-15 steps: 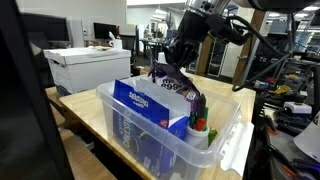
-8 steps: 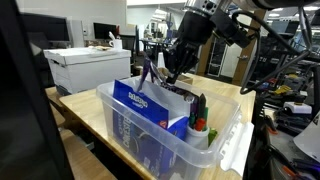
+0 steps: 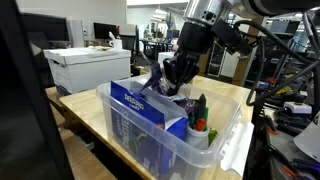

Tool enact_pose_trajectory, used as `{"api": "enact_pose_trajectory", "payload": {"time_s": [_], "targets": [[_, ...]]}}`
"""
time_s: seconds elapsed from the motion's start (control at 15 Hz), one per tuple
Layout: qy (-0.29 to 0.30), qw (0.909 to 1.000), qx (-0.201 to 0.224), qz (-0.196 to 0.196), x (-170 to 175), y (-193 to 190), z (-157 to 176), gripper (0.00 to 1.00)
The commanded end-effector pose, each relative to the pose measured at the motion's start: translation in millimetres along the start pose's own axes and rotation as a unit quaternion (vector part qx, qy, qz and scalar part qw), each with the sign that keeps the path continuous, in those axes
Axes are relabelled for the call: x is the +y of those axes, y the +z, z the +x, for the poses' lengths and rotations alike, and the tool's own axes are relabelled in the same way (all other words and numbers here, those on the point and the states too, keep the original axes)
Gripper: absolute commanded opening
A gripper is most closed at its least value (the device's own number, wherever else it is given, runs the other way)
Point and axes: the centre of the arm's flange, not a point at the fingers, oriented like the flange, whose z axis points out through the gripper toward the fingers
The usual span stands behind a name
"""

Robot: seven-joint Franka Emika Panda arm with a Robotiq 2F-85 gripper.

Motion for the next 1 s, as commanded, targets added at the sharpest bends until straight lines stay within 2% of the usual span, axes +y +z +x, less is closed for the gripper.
{"api": "enact_pose_trajectory", "payload": {"time_s": [0.0,0.67,0.93], "targets": [[-0.001,1.0000,-0.008,-0.005,3.7,16.6,-8.3,0.02],[-0.043,0.9982,-0.021,-0.037,0.9,40.3,-37.1,0.02],[-0.076,0.9958,-0.011,-0.049,-4.4,46.1,-48.5,0.01]]}}
